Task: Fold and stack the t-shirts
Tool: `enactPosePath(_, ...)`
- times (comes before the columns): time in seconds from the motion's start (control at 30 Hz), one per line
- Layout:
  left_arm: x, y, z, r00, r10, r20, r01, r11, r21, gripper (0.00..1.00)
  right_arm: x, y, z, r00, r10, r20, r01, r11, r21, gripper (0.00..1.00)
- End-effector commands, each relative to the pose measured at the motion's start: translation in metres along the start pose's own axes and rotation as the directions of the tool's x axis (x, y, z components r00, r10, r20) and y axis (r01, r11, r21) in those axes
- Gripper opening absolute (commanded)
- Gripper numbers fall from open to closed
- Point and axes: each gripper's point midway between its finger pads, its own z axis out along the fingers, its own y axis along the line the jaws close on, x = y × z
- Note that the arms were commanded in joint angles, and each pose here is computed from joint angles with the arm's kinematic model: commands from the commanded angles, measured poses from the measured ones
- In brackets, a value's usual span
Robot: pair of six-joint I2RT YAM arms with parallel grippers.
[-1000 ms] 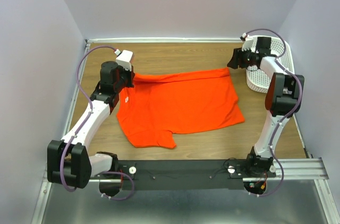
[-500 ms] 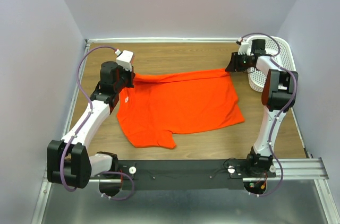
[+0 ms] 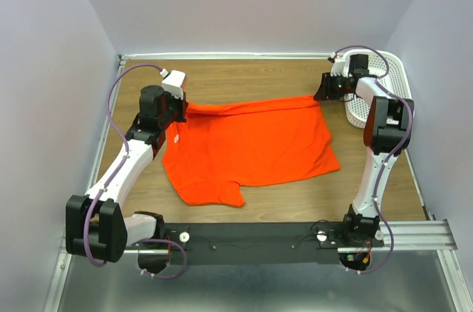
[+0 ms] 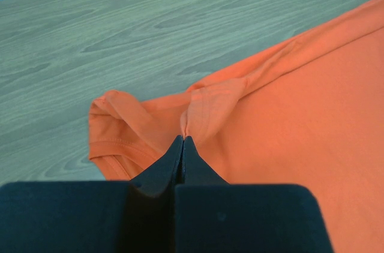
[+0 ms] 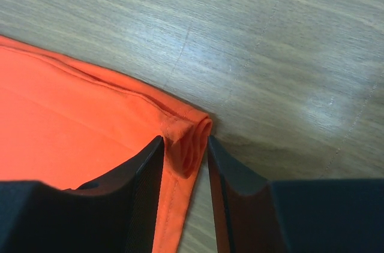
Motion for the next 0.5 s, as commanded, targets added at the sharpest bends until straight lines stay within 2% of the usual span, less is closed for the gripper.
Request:
enactPosePath(0.0, 0.002, -0.005, -0.002, 1.000, 0.011, -0.001, -0.010, 1.000, 0.024, 0.00, -0.014, 0.006, -0.003, 0.999, -0.030, 0.017, 0.030, 1.000, -0.008, 0.43)
enactPosePath(0.2, 0.003, -0.006, -0.002, 1.000, 0.010, -0.004, -0.010, 1.000, 0.028, 0.00, -0.015, 0.012, -0.004, 0.999, -0.048, 0.021, 0.049, 0.998, -0.027, 0.40)
enactPosePath(0.47, 0.004, -0.007, 0.000, 1.000, 0.008, -0.008, -0.007, 0.999, 0.035, 0.00, -0.016, 0.016, -0.007, 0.997, -0.075, 0.025, 0.076, 0.997, -0.035, 0.25)
